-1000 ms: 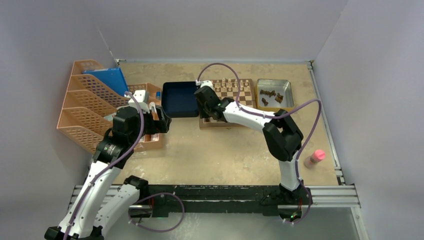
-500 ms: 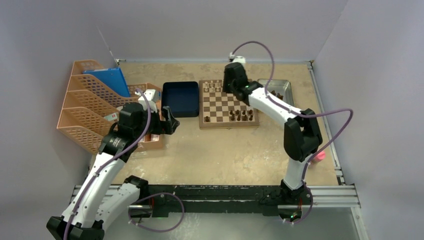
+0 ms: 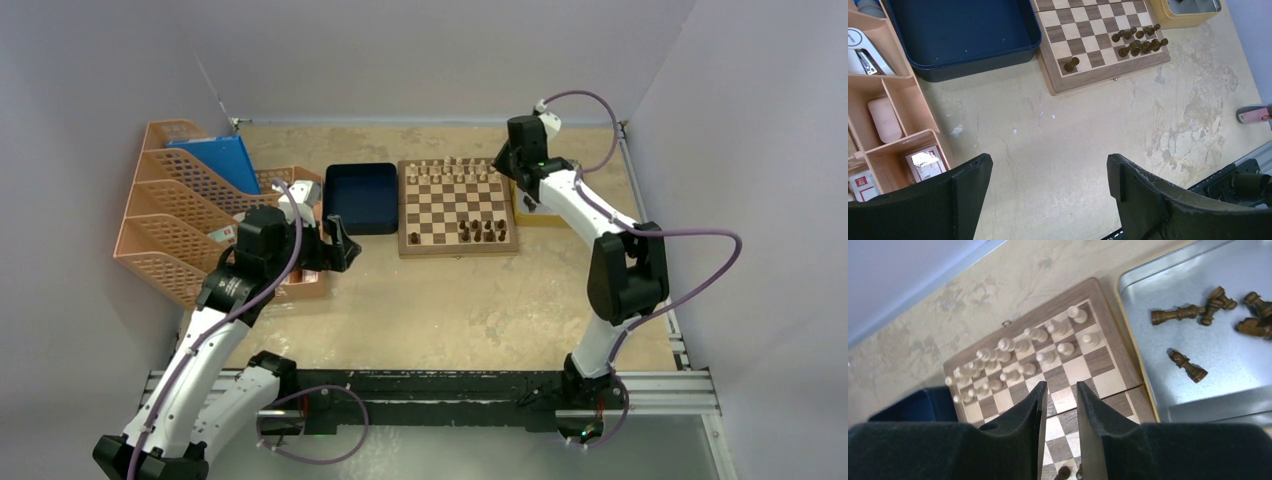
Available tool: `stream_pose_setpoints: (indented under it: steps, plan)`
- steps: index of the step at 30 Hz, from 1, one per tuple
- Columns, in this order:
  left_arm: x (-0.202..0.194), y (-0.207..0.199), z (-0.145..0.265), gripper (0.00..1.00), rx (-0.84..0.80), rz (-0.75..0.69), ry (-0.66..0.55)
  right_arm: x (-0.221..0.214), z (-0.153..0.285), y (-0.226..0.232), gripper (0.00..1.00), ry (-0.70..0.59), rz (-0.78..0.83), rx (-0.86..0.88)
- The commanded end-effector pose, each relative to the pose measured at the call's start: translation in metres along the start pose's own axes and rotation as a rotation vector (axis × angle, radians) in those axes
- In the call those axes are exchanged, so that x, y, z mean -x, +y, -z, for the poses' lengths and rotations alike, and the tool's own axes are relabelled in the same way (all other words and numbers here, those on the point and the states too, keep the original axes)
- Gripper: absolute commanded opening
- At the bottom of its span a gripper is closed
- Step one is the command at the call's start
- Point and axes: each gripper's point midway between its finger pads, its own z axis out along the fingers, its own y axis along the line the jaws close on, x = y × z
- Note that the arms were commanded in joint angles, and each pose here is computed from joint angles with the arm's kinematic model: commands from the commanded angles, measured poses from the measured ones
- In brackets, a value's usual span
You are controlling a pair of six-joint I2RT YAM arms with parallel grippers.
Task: Set up the chess pieces on the board
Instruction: Pick up the chess piece from the storage box.
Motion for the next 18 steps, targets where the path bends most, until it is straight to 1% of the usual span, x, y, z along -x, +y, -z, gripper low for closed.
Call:
stream_pose_setpoints:
  steps: [1, 4, 7, 15, 18]
  plan:
    - [0.015, -0.005, 0.004, 0.85, -0.019, -0.027, -0.067, 0.028, -0.007, -0.024, 0.3, -0.03, -0.223, -0.08]
    - [0.015, -0.006, 0.005, 0.85, -0.023, -0.029, -0.067, 0.03, -0.017, -0.043, 0.29, -0.034, -0.303, -0.148]
    - [0.016, -0.006, 0.006, 0.85, -0.023, -0.03, -0.073, 0.032, -0.024, -0.059, 0.3, -0.06, -0.364, -0.22]
    - [0.016, -0.005, 0.008, 0.85, -0.015, -0.03, -0.078, 0.043, -0.05, -0.104, 0.3, -0.129, -0.467, -0.402]
    - [0.017, -0.005, 0.008, 0.85, -0.012, -0.03, -0.082, 0.04, -0.058, -0.118, 0.31, -0.12, -0.553, -0.474]
